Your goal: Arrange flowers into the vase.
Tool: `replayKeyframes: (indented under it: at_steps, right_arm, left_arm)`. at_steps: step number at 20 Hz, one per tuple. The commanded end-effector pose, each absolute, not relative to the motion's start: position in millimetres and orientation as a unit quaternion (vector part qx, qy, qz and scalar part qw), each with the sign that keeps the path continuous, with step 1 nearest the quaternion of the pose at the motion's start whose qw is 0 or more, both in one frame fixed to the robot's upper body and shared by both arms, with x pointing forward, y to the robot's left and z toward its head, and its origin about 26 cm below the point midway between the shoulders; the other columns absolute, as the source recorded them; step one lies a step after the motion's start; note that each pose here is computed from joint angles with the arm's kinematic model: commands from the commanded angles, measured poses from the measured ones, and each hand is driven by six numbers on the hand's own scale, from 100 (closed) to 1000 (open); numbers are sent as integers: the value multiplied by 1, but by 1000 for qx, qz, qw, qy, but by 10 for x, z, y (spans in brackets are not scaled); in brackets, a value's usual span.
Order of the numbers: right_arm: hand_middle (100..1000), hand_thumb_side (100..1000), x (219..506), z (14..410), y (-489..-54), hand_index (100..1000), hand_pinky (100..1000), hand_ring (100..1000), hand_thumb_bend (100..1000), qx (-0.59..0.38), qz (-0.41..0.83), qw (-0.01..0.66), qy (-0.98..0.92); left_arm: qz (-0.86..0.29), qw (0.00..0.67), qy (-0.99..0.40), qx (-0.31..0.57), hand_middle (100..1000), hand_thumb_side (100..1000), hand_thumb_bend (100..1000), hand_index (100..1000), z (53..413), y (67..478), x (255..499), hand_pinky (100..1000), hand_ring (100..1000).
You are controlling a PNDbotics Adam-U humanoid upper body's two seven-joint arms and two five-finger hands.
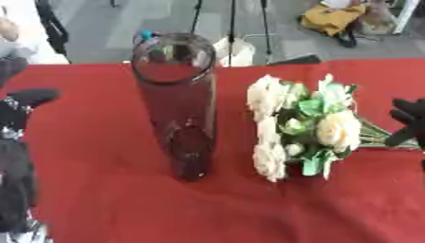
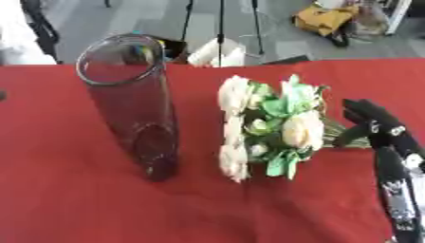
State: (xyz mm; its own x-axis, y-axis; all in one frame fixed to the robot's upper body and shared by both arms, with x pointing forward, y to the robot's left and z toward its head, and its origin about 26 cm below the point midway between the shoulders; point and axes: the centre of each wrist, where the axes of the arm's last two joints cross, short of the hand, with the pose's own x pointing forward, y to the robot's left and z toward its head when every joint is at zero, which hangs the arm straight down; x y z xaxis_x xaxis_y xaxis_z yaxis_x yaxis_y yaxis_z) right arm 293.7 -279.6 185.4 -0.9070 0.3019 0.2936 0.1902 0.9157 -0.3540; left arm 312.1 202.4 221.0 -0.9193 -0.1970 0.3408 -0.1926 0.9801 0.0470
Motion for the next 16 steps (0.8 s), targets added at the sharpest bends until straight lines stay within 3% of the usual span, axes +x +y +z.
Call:
replayKeyframes:
  at_steps: [1,4,10,16]
  right_arm:
    - [507,959,2919,1922,-2820,924,888,927,100,-136,170,160,-963]
    - [534,935,2902,1965,-2949,936,913,997,100,-178,188,164,-952]
    - [593,878,2830,2077,-3255,918,858,1000,100,-323,291,164,-886]
    - [563,888,2762,2129,-3434,899,793,899,100,-402,371,145,-824]
  left_arm:
    - [-8,162,-982,94,800,1000,100,876,2267,2002,3088,716,637]
    - [-8,163,-982,96,800,1000,100,875,2265,2009,3088,716,637]
    - [-10,165,-981,97,800,1000,100,875,2260,2014,3088,716,638]
    - [-11,168,-981,96,800,1000,100,875,2253,2021,3086,716,640]
